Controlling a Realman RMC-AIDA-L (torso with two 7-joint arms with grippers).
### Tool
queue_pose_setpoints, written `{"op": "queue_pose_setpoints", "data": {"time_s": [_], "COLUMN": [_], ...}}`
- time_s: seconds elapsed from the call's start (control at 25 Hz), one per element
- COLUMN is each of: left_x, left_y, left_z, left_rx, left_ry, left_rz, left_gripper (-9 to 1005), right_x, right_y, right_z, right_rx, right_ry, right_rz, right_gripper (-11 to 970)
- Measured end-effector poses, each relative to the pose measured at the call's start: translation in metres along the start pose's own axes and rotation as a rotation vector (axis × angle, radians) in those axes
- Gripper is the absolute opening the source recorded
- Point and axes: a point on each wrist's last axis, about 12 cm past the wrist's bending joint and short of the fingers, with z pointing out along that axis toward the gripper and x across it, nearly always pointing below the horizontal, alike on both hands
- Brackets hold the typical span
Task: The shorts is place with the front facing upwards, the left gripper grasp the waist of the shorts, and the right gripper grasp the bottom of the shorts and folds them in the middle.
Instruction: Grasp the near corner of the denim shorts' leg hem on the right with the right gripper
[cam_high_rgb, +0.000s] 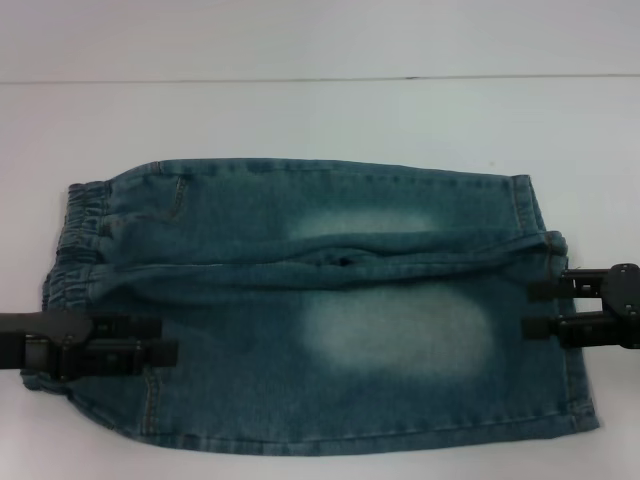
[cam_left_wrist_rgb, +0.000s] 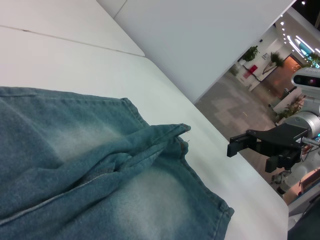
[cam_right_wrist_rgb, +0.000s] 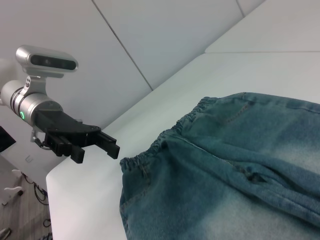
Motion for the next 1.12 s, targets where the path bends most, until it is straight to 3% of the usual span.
{"op": "queue_pose_setpoints", "data": {"time_s": [0.56, 1.12], "left_x": [0.001, 0.027], "left_y": [0.000, 0.020], "left_z": [-0.003, -0.076], "left_rx": [-0.007, -0.357], "left_ry": [-0.005, 0.000], "left_rz": [-0.003, -0.163], "left_gripper": [722, 711], "right_x": [0.000, -0.003], "right_y": [-0.001, -0.001], "right_z": [0.006, 0.015], "right_rx": [0.000, -0.007], "right_ry": [0.014, 0.012], "right_rz": [-0.006, -0.022], "right_gripper": [797, 796]}}
